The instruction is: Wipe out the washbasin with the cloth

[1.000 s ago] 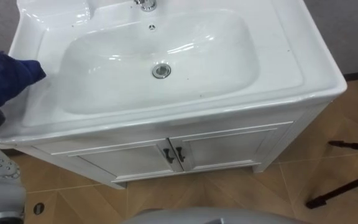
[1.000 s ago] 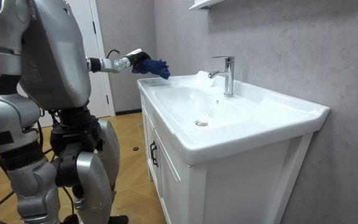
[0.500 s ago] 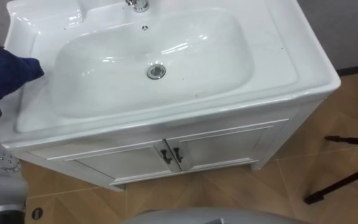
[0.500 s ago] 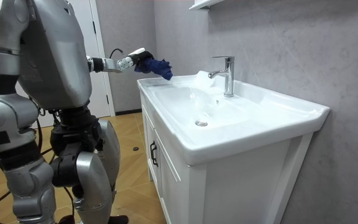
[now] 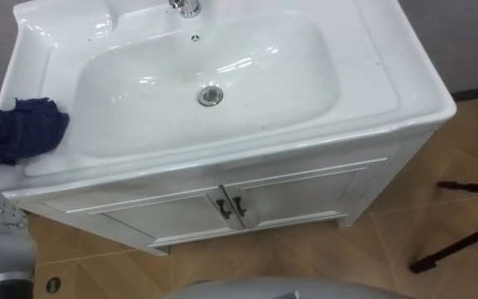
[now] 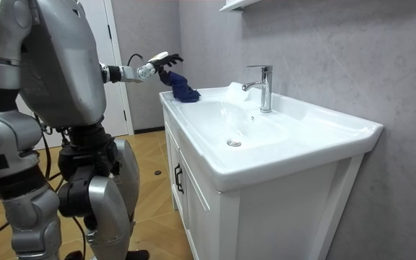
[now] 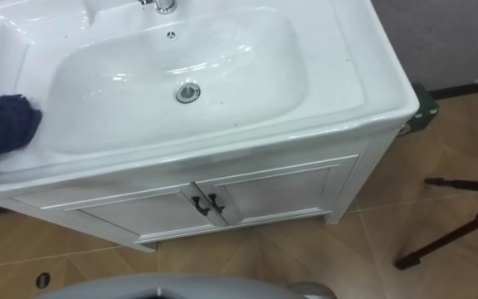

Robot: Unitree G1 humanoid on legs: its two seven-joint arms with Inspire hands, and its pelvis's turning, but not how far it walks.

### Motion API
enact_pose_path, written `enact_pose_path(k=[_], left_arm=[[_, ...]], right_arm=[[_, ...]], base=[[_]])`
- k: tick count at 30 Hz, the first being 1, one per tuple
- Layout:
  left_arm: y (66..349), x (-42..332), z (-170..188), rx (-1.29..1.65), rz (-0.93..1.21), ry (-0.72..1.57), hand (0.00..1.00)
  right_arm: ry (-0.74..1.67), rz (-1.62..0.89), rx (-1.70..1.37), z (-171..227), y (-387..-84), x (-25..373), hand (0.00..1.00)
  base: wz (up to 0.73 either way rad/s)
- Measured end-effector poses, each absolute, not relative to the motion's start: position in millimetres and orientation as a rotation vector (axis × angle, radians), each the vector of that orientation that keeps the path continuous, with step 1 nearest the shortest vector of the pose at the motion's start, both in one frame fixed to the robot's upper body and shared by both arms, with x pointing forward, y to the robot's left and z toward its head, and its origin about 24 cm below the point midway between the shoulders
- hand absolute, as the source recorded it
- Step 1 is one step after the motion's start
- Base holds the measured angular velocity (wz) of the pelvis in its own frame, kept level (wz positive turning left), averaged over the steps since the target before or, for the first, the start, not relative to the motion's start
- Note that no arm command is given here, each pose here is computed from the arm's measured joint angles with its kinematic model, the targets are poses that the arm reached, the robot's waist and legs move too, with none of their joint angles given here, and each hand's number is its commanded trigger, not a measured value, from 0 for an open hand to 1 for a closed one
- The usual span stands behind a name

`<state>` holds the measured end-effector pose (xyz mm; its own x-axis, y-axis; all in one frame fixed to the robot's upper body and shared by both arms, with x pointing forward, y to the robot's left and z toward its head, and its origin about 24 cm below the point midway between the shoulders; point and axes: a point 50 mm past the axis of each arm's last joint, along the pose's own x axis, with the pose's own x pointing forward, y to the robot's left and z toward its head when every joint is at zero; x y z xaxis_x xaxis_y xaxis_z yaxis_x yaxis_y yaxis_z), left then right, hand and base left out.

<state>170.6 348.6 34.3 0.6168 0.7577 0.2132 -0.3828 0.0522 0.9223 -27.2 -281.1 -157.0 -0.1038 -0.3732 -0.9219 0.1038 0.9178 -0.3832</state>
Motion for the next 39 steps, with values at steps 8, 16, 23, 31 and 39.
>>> enact_pose_path(k=[8, 16, 23, 31, 39], left_arm=[[348.6, 170.6, 34.3, 1.239, 0.899, 0.374, 0.0], [348.4, 172.3, 36.1, 1.231, 0.918, 0.359, 0.0], [344.1, 197.2, 55.4, 1.196, 0.95, 0.259, 0.0], [344.4, 219.4, 115.7, 1.191, 1.041, 0.008, 0.0], [356.2, 218.6, 156.7, 1.215, 1.146, -0.116, 0.0]], right_arm=[[1.628, -0.423, -0.207, -156.9, -281.3, -27.5, 0.0], [1.617, -0.418, -0.212, -156.8, -281.7, -24.7, 0.0], [1.612, -0.371, -0.229, -157.5, -280.7, -19.3, 0.0], [1.6, -0.378, -0.236, -158.2, -279.4, -15.8, 0.0], [1.59, -0.405, -0.266, -157.4, -281.2, -15.6, 0.0]], base=[[0.0], [0.01], [-0.02], [-0.11], [-0.03]])
